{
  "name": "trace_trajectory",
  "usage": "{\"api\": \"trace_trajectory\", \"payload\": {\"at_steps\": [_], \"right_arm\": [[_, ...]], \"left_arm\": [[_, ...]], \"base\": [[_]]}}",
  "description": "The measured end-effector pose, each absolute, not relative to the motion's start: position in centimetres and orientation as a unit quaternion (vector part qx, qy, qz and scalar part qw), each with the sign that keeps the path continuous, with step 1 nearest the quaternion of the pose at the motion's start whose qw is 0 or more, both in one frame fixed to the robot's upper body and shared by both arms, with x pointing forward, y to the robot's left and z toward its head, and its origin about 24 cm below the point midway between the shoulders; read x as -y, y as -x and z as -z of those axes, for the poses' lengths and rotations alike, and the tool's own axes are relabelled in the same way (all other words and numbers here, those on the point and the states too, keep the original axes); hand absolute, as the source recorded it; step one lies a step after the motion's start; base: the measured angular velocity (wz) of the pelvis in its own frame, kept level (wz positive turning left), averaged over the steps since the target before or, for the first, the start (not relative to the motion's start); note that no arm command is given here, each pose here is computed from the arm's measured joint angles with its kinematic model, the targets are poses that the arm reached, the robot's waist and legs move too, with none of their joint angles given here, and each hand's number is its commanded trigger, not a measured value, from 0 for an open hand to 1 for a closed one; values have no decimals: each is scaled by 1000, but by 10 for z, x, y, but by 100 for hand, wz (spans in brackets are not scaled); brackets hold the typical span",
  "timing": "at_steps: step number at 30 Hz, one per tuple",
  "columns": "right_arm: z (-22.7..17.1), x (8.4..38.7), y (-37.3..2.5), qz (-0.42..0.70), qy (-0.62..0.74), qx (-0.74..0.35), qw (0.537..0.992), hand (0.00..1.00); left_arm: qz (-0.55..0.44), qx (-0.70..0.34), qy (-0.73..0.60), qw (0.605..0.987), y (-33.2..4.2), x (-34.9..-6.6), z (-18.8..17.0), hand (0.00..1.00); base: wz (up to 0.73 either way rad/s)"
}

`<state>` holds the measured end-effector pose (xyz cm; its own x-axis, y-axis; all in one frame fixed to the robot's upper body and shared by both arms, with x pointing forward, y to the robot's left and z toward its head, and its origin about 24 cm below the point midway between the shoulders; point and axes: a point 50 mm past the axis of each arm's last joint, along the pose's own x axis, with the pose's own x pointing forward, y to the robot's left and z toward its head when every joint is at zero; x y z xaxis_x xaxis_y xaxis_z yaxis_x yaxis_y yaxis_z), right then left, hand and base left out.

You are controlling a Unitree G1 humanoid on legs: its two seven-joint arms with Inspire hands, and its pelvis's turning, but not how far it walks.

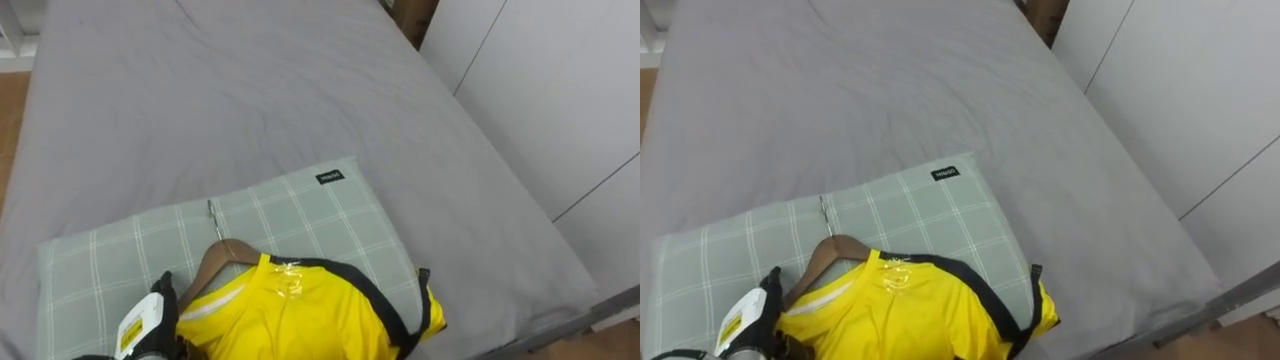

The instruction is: Hang clothes

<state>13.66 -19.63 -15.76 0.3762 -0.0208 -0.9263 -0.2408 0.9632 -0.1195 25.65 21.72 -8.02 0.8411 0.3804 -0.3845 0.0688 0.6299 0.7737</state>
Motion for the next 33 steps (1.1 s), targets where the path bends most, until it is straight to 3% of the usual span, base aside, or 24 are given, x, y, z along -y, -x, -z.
{"api": "trace_trajectory", "payload": {"at_steps": [13, 14, 15, 16, 33], "right_arm": [[155, 193, -146, -85, 135, -545, 823, 0], [155, 192, -146, -86, 135, -544, 823, 0], [155, 192, -147, -87, 136, -544, 823, 0], [155, 192, -147, -87, 136, -544, 823, 0], [154, 192, -149, -81, 126, -543, 827, 0]], "left_arm": [[-106, -267, -396, 872, -258, -218, 79, 0], [-106, -267, -396, 872, -258, -218, 80, 45], [-106, -267, -396, 872, -258, -218, 80, 84], [-106, -267, -397, 872, -258, -218, 80, 100], [-131, -250, -432, 856, -263, -240, 68, 100]], "base": [[0], [0], [-3], [-5], [0]]}}
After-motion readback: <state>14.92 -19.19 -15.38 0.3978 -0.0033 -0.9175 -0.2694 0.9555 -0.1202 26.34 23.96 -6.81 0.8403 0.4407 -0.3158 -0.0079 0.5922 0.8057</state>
